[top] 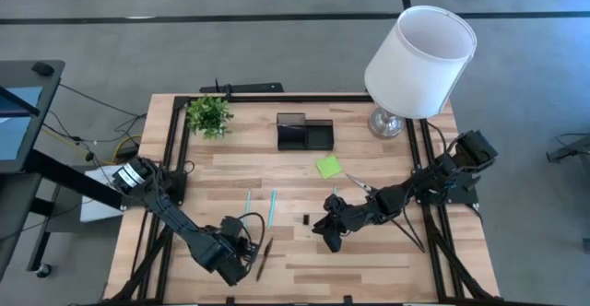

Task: Pick and place office supplies into organizer
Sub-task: Put the left blue pencil into the black desk organizer

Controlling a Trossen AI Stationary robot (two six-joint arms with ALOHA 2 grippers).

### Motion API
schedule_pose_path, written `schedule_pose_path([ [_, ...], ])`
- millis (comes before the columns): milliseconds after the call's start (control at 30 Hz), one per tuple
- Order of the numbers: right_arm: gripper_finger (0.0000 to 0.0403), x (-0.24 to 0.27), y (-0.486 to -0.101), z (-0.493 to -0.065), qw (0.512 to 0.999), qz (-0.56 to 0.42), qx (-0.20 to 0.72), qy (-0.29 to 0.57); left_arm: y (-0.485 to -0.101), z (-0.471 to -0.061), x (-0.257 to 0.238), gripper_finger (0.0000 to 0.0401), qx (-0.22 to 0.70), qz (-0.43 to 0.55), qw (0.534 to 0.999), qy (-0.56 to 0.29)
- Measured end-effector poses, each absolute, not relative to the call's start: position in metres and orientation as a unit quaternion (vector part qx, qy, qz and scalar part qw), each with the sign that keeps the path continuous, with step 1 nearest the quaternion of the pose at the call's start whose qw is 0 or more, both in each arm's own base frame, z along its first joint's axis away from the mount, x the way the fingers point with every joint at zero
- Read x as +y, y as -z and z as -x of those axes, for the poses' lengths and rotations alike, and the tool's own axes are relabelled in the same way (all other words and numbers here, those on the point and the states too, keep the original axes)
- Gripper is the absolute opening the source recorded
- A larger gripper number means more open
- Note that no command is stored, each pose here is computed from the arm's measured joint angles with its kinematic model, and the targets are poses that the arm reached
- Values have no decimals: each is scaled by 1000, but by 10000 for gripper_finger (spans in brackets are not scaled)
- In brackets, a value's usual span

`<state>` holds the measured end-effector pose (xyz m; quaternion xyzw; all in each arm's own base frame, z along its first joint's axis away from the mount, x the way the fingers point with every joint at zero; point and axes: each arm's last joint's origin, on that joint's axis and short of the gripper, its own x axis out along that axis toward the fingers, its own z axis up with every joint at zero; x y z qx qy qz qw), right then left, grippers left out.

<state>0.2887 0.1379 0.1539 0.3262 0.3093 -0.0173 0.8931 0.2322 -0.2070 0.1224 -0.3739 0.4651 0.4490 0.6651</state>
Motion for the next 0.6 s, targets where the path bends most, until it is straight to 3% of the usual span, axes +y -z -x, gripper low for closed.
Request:
schedule_pose_path([
  [167, 93, 138, -154, -289, 894, -325, 309, 17, -123, -229, -204, 86, 482, 362, 648, -466],
  [400, 93, 138, -154, -289, 894, -325, 309, 17, -122, -229, -201, 14, 485, 349, 651, -468],
  [600, 93, 138, -154, -289, 894, -325, 309, 17, -123, -230, -201, 6, 479, 347, 657, -468],
])
